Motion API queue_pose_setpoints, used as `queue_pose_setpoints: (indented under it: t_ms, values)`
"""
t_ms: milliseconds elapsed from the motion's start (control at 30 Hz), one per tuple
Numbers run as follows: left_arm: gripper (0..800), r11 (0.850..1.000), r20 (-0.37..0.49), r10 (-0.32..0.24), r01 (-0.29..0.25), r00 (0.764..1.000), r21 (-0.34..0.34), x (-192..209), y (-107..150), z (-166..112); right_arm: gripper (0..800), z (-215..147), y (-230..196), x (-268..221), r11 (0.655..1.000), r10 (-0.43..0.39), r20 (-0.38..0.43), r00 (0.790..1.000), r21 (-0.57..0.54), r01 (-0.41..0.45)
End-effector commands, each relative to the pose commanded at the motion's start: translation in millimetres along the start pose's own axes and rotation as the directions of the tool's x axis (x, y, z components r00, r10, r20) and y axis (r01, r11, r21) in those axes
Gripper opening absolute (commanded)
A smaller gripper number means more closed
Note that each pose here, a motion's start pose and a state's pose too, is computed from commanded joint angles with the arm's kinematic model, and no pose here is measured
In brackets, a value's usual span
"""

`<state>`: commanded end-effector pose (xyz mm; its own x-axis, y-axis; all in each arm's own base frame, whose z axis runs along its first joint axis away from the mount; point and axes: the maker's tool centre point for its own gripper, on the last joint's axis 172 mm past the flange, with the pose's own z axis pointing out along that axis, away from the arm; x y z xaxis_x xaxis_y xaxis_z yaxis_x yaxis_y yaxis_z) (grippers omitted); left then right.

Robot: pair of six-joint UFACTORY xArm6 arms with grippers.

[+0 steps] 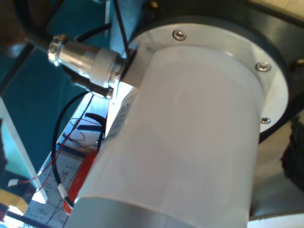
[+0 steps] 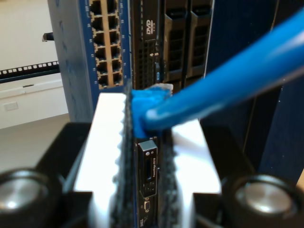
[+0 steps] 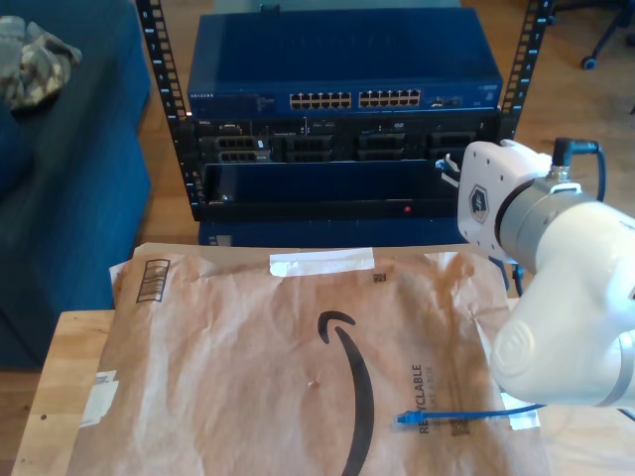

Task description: Grab the cable and plug it in

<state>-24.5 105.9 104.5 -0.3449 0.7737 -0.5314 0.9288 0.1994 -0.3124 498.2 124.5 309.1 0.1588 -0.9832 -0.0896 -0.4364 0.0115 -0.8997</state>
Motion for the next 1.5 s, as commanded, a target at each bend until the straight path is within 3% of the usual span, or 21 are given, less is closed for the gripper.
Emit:
queue_pose_setpoints:
  t_ms: [133, 300, 400, 500, 1500]
  values:
    - [800, 0.997, -0.039, 0.070, -0.071, 0.997, -0.034, 11.8, 0.8, -2.9, 2, 0.5, 1.1, -0.1, 1.000, 0.000, 0.000, 1.000, -0.003, 0.000]
    - [800, 0.980, -0.057, 0.183, -0.187, 0.982, -0.074, 19.5, -1.6, 2.3, 2, 4.0, 10.8, 0.9, 1.000, -0.005, -0.003, 1.000, -0.022, 0.005]
    - [800, 0.970, -0.108, 0.220, -0.229, 0.969, -0.079, 31.6, 8.6, 32.5, 0, 10.3, 19.5, 1.9, 0.999, -0.010, -0.007, 1.000, -0.043, 0.010]
    - [800, 0.970, -0.145, 0.212, -0.226, 0.967, -0.093, 40.6, 17.7, 53.4, 0, 14.9, 25.7, 2.2, 0.998, -0.013, -0.010, 1.000, -0.057, 0.012]
    - [800, 0.968, -0.148, 0.216, -0.231, 0.965, -0.095, 41.9, 18.3, 53.0, 0, 14.4, 46.3, -18.0, 0.993, -0.034, 0.034, 0.999, -0.110, 0.038]
